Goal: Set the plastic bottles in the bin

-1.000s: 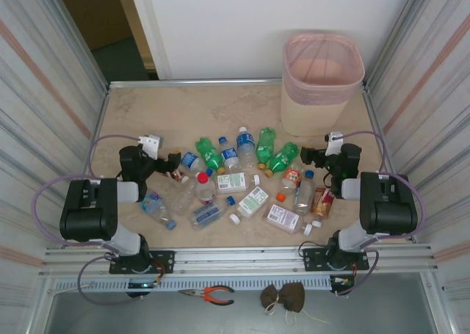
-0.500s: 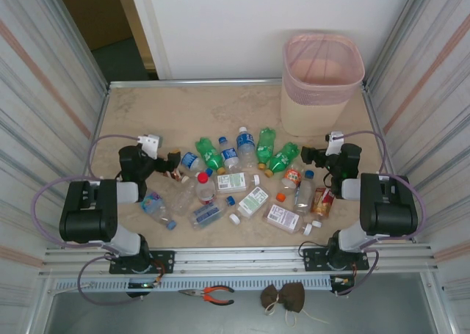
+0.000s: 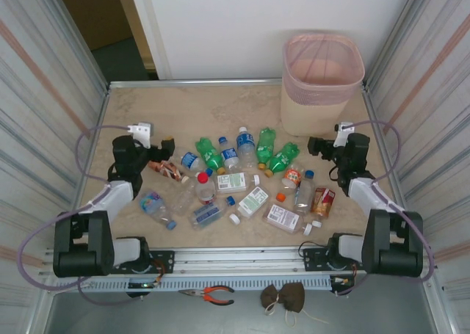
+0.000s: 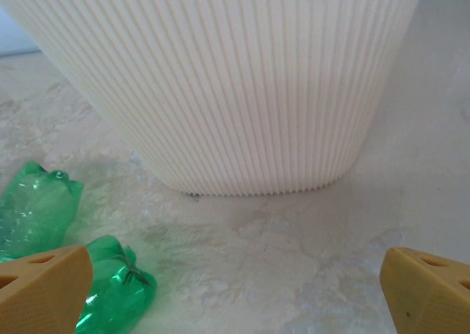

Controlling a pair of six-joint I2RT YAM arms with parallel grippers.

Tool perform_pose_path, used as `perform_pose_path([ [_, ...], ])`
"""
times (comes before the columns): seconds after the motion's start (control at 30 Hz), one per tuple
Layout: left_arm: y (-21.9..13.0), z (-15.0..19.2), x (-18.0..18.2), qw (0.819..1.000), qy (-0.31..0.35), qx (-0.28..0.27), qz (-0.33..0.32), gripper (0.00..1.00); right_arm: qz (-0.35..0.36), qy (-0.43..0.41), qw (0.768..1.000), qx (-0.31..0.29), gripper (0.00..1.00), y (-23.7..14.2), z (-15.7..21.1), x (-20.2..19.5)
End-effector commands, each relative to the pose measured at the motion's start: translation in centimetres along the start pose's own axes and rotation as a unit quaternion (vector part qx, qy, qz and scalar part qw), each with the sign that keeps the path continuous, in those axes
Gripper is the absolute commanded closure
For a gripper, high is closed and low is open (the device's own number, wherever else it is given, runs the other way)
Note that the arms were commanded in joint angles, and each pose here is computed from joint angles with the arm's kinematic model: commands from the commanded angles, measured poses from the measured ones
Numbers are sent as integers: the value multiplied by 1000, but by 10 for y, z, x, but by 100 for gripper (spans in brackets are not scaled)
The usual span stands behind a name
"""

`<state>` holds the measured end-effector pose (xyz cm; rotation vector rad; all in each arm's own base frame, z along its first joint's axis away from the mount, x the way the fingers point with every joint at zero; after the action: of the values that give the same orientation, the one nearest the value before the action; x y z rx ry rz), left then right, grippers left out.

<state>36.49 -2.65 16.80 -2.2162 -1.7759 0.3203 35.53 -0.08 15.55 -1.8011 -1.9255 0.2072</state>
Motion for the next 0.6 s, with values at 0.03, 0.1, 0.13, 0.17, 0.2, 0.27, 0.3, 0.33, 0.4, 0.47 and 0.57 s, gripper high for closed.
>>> perform_pose_path([
  [0.03,-18,-20,7,995,-88,43,-31,1,53,92,990,90,1,-29,13,-4],
  [0.1,-27,-29,3,991,-120,61,-23,1,68,121,983,123,1,-44,17,-3],
  [0.13,-32,-34,-1,989,-128,71,-11,1,72,131,979,137,1,-52,20,-1],
  [0.17,-37,-40,-6,989,-129,76,2,1,79,141,976,147,0,-59,23,-1],
  [0.2,-42,-44,-10,987,-131,89,13,1,90,155,971,160,0,-67,28,-2],
  [0.27,-52,-52,-16,986,-123,107,30,1,106,181,961,179,1,-82,34,-2],
  [0.3,-57,-55,-18,985,-118,120,36,1,118,196,954,194,2,-90,39,-2],
  [0.33,-61,-58,-19,984,-113,128,44,1,127,207,948,204,2,-97,43,-2],
  [0.4,-68,-64,-24,982,-101,146,68,1,136,228,936,230,2,-109,53,0],
  [0.47,-72,-65,-25,980,-86,157,81,1,153,244,928,239,4,-118,58,2],
  [0.57,-70,-60,-25,981,-70,160,89,1,192,300,902,244,6,-128,69,0],
])
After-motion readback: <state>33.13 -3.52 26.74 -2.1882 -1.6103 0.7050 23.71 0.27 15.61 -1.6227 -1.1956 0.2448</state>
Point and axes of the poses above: each hand's point on the last joint's axis, 136 mm out from that joint toward the fingers, its own y axis out along the fingers, its own x axis along the line the jaws close on, z = x × y, the point moved 2 cm from there along -y, back along the fingers, and after that the axes turned 4 degrees about y, right-handed, at the moved point
